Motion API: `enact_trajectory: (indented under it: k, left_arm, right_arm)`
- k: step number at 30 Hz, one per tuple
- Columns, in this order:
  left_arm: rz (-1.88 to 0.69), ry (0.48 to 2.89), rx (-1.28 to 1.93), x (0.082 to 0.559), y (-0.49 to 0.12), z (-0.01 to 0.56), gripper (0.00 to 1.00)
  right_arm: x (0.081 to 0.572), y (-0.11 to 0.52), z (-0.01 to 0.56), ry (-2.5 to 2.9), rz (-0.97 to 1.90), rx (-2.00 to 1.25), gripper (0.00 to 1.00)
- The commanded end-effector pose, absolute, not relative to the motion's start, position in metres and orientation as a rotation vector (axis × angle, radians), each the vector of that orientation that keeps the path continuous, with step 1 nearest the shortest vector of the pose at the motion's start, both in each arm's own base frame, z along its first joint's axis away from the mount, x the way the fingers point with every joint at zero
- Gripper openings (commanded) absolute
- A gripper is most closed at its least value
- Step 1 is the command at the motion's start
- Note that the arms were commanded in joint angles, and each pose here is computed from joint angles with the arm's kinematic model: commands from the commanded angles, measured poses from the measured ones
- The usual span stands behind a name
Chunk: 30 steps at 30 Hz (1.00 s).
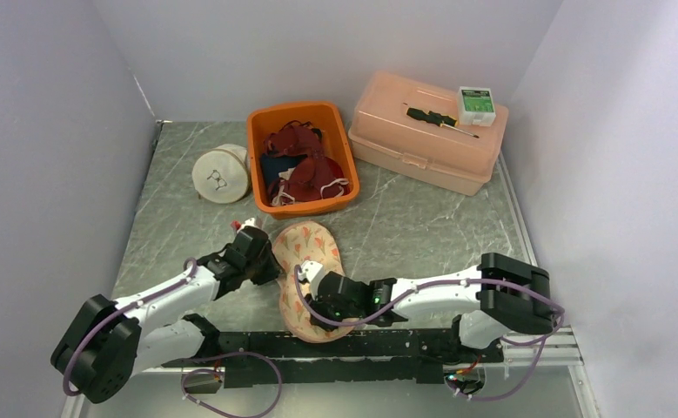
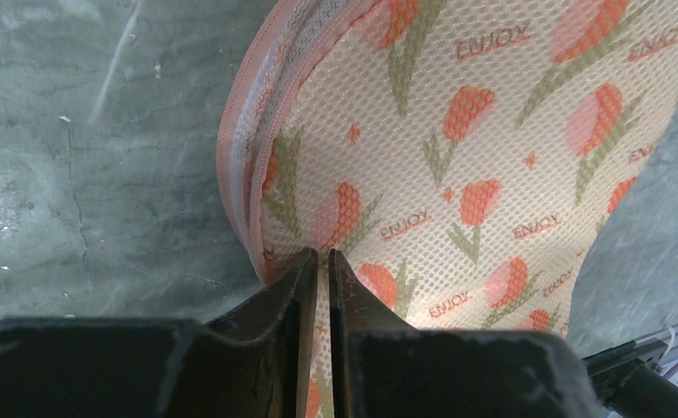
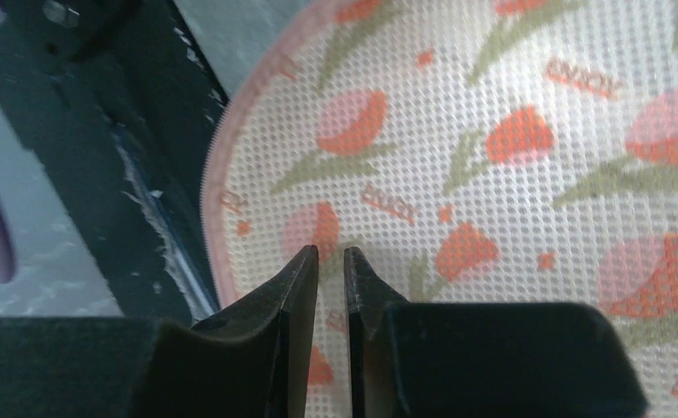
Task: Unzip the laundry bag and remove the bra
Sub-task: Close the laundry bag at the center of the board.
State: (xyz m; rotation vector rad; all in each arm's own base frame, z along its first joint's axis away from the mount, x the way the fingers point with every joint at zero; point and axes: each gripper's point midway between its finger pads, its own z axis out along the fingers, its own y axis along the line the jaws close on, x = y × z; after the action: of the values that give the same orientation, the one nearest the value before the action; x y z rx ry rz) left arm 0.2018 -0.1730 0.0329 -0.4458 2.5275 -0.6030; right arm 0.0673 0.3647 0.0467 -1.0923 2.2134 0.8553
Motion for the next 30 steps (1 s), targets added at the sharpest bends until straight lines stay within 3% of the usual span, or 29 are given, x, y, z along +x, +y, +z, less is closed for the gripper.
enact_trajectory:
  k: [1, 7, 13, 18, 21, 23, 27, 30]
  left_arm:
    - [-0.628, 2.508, -0.462, 0.206, -0.176, 0.031, 0.16]
    - [-0.637, 2.526, -0.449, 0.199, -0.175, 0.028, 0.15]
    - [-0.763, 2.477, -0.383, 0.198, -0.187, 0.060, 0.20]
    - [-0.856, 2.413, -0.315, 0.197, -0.195, 0.097, 0.45]
    - [-0.861, 2.389, -0.302, 0.197, -0.193, 0.109, 0.55]
    - [-0.842, 2.374, -0.305, 0.200, -0.191, 0.112, 0.57]
    - [-0.792, 2.362, -0.296, 0.212, -0.191, 0.112, 0.57]
    - [-0.768, 2.358, -0.277, 0.223, -0.195, 0.114, 0.56]
  right_arm:
    - [0.074, 0.351, 0.034, 2.255, 0.737, -1.070, 0.21]
    - [0.071, 0.331, 0.025, 2.308, 0.716, -1.011, 0.21]
    - [0.079, 0.313, 0.027, 2.335, 0.650, -0.920, 0.23]
    - [0.100, 0.280, 0.022, 2.403, 0.549, -0.689, 0.27]
    - [0.110, 0.262, 0.027, 2.419, 0.526, -0.546, 0.31]
    - [0.115, 0.252, 0.030, 2.430, 0.516, -0.464, 0.36]
    - [0.119, 0.249, 0.058, 2.384, 0.612, -0.324, 0.61]
    - [0.126, 0.237, 0.078, 2.352, 0.659, -0.162, 0.70]
